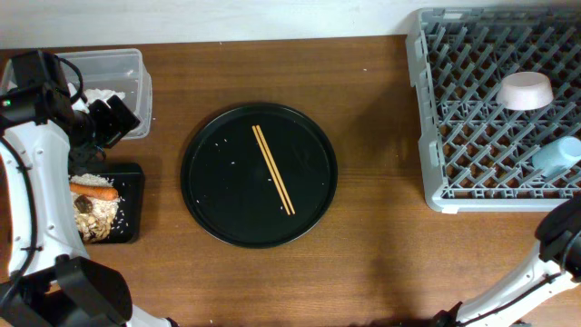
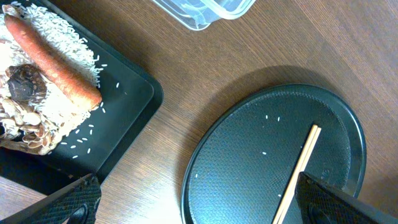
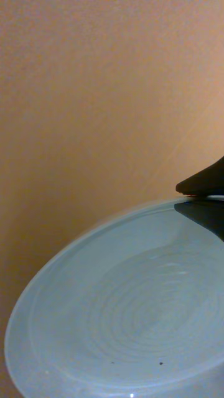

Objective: Sort waste into correct bins and load items into the dishwasher rack
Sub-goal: 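Carry the white plate right and set it into the rack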

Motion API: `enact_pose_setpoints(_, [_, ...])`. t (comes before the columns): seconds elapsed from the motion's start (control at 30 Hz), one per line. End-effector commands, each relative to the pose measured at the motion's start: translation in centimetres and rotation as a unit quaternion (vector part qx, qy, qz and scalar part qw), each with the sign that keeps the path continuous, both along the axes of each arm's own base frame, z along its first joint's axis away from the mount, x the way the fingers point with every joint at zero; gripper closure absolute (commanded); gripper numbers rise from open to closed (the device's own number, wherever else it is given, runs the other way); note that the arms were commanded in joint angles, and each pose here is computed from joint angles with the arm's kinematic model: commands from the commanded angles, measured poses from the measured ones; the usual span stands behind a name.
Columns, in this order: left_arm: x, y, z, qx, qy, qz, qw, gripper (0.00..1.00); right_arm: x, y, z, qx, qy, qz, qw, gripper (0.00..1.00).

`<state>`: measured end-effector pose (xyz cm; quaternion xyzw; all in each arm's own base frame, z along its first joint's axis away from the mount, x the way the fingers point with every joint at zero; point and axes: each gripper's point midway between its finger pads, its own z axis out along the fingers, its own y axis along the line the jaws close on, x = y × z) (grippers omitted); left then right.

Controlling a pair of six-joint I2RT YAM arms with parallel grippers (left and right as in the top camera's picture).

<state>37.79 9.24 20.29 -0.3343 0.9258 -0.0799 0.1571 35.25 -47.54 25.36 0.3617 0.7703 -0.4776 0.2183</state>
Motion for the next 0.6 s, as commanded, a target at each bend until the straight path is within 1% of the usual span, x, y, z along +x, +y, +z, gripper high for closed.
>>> enact_pose_setpoints(0.0, [-0.2, 0.0, 1.0, 0.004, -0.013, 0.007, 1.000, 0.01, 2.3, 1.8, -0.4, -0.002, 0.037, 0.048, 0.998, 0.96])
enact_pose_setpoints(0.1, [-0.2, 0.0, 1.0, 0.004, -0.013, 0.007, 1.000, 0.01, 3.4, 2.6, -1.4, -0.005, 0.069, 0.072, 0.995, 0.96])
enact_pose_setpoints(0.17, [-0.2, 0.0, 1.0, 0.004, -0.013, 0.007, 1.000, 0.01, 3.3, 2.6, -1.5, -0.023, 0.089, 0.060, 0.994, 0.96])
enact_pose_setpoints(0.23, [-0.2, 0.0, 1.0, 0.004, -0.013, 0.007, 1.000, 0.01, 3.3, 2.7, -1.5, -0.028, 0.110, 0.067, 0.991, 0.96])
enact_pose_setpoints(0.27, [-0.2, 0.0, 1.0, 0.004, -0.013, 0.007, 1.000, 0.01, 3.3, 2.6, -1.2, -0.034, 0.113, 0.064, 0.991, 0.96])
enact_pose_setpoints(0.37, [-0.2, 0.0, 1.0, 0.004, -0.013, 0.007, 1.000, 0.01, 2.1, 1.8, 1.1, -0.082, 0.108, 0.008, 0.991, 0.96])
enact_pose_setpoints(0.47, [-0.2, 0.0, 1.0, 0.004, -0.013, 0.007, 1.000, 0.01, 2.1, 1.5, 2.3, -0.102, 0.125, 0.008, 0.987, 0.96])
enact_pose_setpoints(0.57, [-0.2, 0.0, 1.0, 0.004, -0.013, 0.007, 1.000, 0.01, 2.2, 1.4, 2.4, -0.104, 0.124, 0.011, 0.987, 0.96])
